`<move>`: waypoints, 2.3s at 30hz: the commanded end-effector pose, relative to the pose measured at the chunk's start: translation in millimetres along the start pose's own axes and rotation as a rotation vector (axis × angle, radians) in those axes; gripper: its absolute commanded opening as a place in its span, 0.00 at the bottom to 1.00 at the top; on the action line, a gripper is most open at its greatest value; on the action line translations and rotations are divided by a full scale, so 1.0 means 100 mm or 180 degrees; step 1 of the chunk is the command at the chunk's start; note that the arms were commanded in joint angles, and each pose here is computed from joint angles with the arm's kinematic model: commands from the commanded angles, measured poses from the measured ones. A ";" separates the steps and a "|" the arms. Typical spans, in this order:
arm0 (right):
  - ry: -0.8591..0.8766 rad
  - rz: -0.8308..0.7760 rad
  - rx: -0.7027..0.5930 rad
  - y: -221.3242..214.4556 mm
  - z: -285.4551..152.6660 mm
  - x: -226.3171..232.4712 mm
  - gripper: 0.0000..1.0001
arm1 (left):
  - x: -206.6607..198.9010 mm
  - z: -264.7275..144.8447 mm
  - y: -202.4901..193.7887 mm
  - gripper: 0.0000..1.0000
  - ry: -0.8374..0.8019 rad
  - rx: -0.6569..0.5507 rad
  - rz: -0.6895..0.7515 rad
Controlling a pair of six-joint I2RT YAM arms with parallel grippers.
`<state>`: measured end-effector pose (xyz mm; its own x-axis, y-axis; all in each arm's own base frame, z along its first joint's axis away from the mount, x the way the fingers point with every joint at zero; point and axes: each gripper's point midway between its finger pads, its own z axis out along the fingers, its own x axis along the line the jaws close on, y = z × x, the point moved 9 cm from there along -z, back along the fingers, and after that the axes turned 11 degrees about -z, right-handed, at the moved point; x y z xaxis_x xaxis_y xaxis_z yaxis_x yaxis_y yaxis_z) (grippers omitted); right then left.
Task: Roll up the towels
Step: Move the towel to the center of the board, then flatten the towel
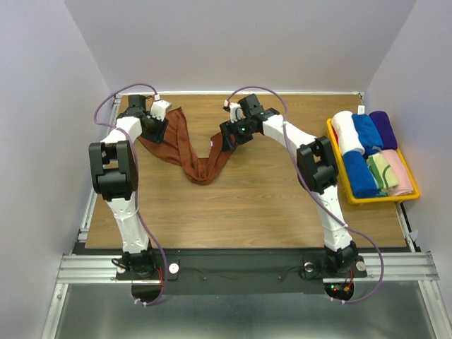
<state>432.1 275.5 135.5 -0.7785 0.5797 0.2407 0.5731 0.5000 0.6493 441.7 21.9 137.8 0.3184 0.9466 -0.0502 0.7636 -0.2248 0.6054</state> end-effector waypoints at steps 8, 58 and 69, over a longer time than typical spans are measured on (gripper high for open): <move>-0.0037 0.0217 -0.0046 -0.05 0.49 0.01 0.55 | -0.07 -0.05 -0.46 0.50 0.0092 0.0463 0.0030; 0.0088 -0.0597 0.0591 -0.50 -0.49 -0.08 0.60 | -0.59 -1.37 -0.51 0.71 -0.0906 -0.0118 0.0430; 0.0460 -0.0537 0.0791 -0.57 -0.39 -0.05 0.48 | -0.38 -1.25 -0.38 0.72 -0.0714 -0.0197 0.0196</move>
<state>396.6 218.6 120.2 -0.8787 0.4282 0.2109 0.4737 0.7276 0.4963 313.6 16.8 209.7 0.5288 0.8278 -0.1874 0.7122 -0.3127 0.6285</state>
